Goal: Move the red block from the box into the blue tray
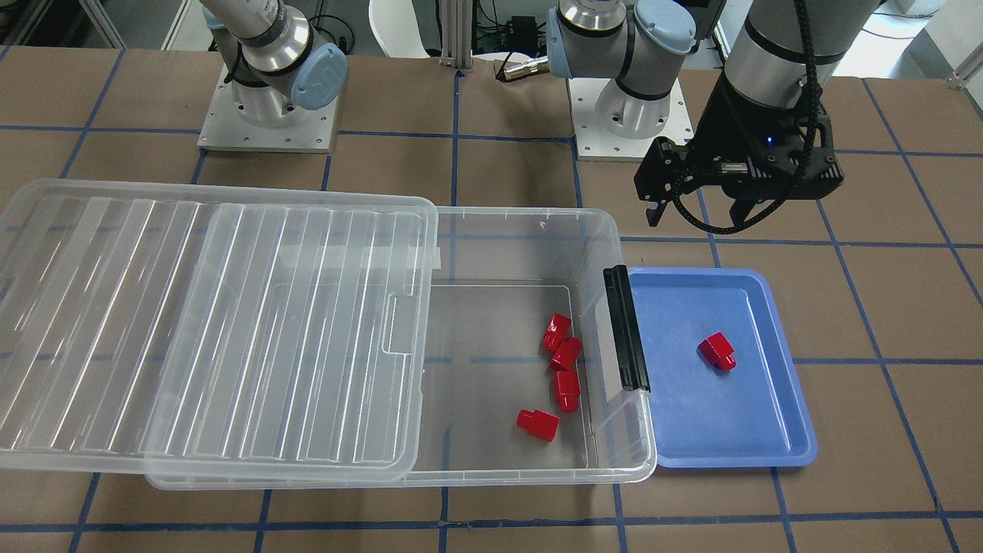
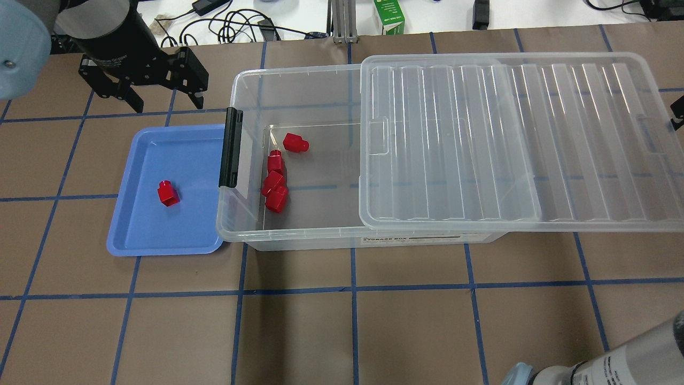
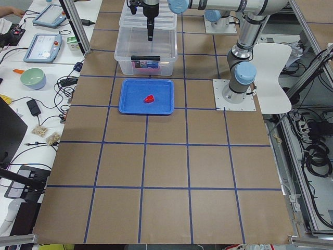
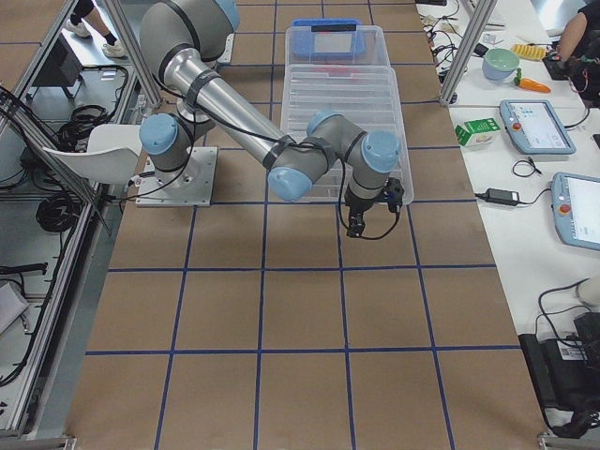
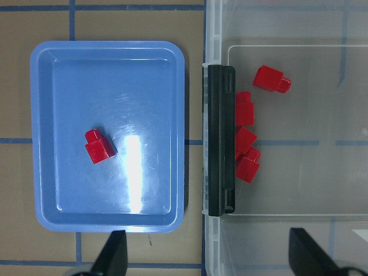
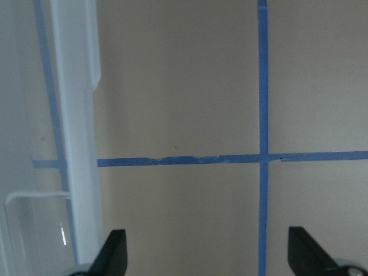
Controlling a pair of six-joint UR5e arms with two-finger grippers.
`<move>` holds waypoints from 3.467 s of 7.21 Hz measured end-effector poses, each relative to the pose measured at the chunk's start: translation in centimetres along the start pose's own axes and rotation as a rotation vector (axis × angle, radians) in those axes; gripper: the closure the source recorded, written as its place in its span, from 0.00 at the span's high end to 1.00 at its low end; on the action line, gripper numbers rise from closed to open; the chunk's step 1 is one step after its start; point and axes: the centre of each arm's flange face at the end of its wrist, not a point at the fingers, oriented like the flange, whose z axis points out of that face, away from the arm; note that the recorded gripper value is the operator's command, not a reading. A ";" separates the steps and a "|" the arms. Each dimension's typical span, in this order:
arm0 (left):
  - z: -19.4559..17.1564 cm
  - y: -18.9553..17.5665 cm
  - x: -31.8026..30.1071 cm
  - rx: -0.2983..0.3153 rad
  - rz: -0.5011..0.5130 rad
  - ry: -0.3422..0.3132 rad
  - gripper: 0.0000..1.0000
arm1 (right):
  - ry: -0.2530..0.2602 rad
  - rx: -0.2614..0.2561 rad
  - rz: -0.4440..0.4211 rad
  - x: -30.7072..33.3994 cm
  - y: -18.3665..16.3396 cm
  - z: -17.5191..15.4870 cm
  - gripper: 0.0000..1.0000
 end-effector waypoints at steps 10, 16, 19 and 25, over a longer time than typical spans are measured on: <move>-0.7 0.3 -0.3 0.015 -0.006 -0.007 1.00 | 0.001 -0.025 -0.059 -13.0 -2.0 0.3 1.00; -0.7 0.2 -0.3 0.022 -0.009 -0.005 1.00 | 0.013 -0.022 -0.018 -20.2 -3.0 0.1 1.00; -0.7 0.2 -0.3 0.024 -0.010 -0.005 1.00 | 0.019 -0.017 -0.003 -23.0 -3.3 0.1 1.00; -0.7 0.2 -0.3 0.023 -0.009 -0.006 1.00 | 0.059 0.089 -0.004 -23.7 -0.8 -9.8 1.00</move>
